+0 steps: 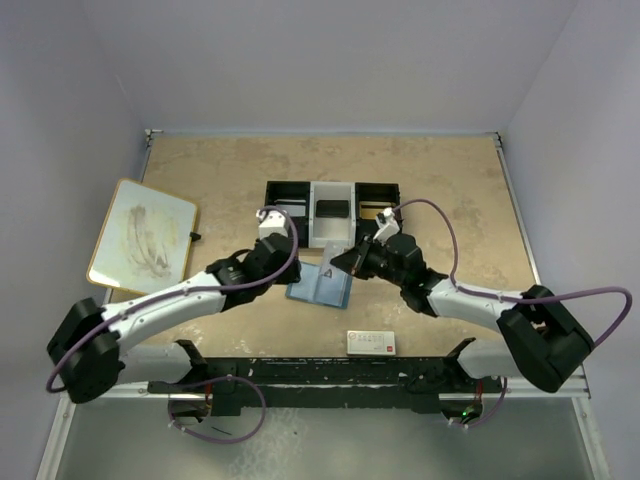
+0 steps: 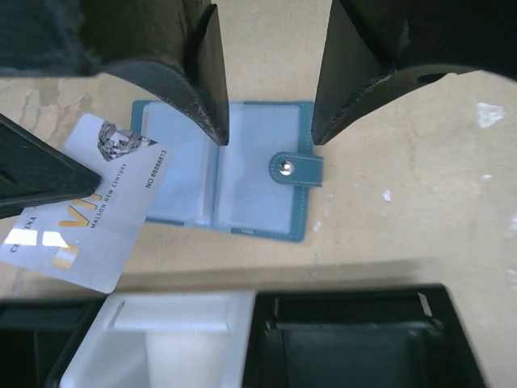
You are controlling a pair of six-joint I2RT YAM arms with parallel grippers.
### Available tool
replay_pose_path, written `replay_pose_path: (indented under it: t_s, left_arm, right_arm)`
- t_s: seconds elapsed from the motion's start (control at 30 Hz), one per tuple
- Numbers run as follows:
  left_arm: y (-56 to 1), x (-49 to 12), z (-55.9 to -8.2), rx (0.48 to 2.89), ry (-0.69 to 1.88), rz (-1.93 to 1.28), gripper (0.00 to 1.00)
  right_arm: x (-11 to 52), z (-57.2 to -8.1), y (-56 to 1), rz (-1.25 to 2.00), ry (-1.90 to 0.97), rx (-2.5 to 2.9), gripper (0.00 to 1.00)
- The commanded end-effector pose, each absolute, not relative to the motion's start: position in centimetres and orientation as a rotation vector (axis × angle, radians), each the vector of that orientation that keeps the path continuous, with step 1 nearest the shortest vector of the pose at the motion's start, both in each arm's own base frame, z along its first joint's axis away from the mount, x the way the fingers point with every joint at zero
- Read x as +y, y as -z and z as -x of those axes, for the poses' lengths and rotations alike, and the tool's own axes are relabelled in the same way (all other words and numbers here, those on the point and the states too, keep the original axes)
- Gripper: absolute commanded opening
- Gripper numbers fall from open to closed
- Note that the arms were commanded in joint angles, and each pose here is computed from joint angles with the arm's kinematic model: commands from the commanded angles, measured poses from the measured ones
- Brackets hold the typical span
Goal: Take the credit cards out of the card holder
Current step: Remove the credit card from the card holder.
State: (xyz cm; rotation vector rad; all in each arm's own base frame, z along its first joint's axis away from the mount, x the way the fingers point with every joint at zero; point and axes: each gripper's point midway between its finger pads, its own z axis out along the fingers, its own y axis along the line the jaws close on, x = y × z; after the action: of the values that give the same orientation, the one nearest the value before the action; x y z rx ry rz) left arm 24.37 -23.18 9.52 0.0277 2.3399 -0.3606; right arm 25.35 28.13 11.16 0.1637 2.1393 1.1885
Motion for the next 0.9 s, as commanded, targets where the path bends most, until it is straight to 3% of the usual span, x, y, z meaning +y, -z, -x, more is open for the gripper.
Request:
replay_pose_path:
  t_s: [0.0, 0.2, 0.27, 0.47, 0.7, 0.87]
  left_arm:
    - [-12.7, -18.5, -25.4, 2.2, 0.209, 0.109, 0.48]
    - [-13.1, -12.6, -25.4, 2.232, -0.095, 0.098, 0.67]
    - [-14.0, -11.8, -26.0, 2.236, -0.084, 0.127, 0.74]
    - [-16.8, -6.4, -29.0, 2.265, -0.055, 0.316, 0.76]
    - [-18.5, 2.0, -28.4, 2.119, -0.343, 0.522, 0.8]
    - [-19.7, 2.4, -27.4, 2.005, -0.281, 0.561, 0.83]
  right_arm:
    - [29.2, -27.9, -16.5, 0.014, -1.162, 1.915, 0.0]
    - [30.1, -29.0, -18.8, 0.185, -1.083, 1.838, 0.0]
    - [30.1, -29.5, -19.7, 0.235, -1.025, 1.8, 0.0]
    - [30.6, -31.0, -21.2, 0.442, -0.802, 1.735, 0.0]
    - [33.4, -32.5, -20.8, 0.775, -0.657, 1.689, 0.0]
    - [35.6, -35.5, -19.8, 0.912, -0.563, 1.763, 0.0]
